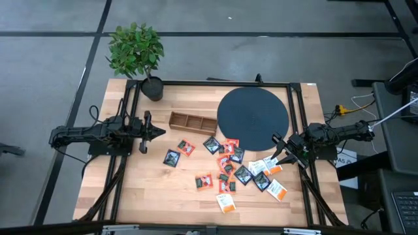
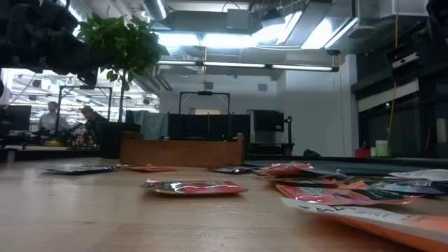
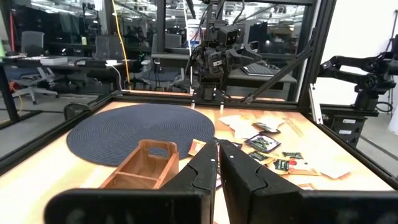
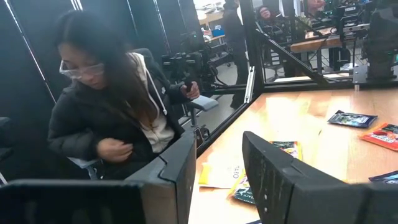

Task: Pick & Place Tea
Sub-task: Put the dark blue tea bag into the left section of the wooden organizer

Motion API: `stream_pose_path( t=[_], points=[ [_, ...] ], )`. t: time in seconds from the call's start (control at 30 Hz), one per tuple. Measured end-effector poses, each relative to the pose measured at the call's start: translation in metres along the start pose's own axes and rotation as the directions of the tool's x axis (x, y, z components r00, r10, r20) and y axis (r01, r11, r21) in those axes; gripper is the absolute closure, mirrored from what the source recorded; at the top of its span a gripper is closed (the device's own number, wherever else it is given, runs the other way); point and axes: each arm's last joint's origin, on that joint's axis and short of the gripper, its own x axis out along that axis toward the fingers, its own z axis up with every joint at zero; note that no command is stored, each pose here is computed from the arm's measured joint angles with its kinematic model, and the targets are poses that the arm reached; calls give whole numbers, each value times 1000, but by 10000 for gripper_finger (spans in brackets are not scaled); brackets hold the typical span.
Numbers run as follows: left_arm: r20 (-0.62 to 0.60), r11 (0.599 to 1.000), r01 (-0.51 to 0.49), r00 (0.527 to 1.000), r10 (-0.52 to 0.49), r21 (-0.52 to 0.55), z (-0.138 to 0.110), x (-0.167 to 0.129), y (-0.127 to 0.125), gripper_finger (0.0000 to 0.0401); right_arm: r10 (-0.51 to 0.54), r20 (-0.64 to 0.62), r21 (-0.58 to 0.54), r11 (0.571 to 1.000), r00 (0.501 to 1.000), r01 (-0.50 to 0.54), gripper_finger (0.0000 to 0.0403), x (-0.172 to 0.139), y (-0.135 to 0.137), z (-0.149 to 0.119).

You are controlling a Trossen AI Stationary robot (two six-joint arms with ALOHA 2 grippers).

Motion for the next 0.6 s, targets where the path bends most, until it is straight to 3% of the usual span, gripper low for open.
stream_pose_path(
  t=[0.6],
  points=[
    [11,1000,-31,999,31,4,1,0,1,386,0,0,0,1000,1000,0,270,0,0,0]
  ],
)
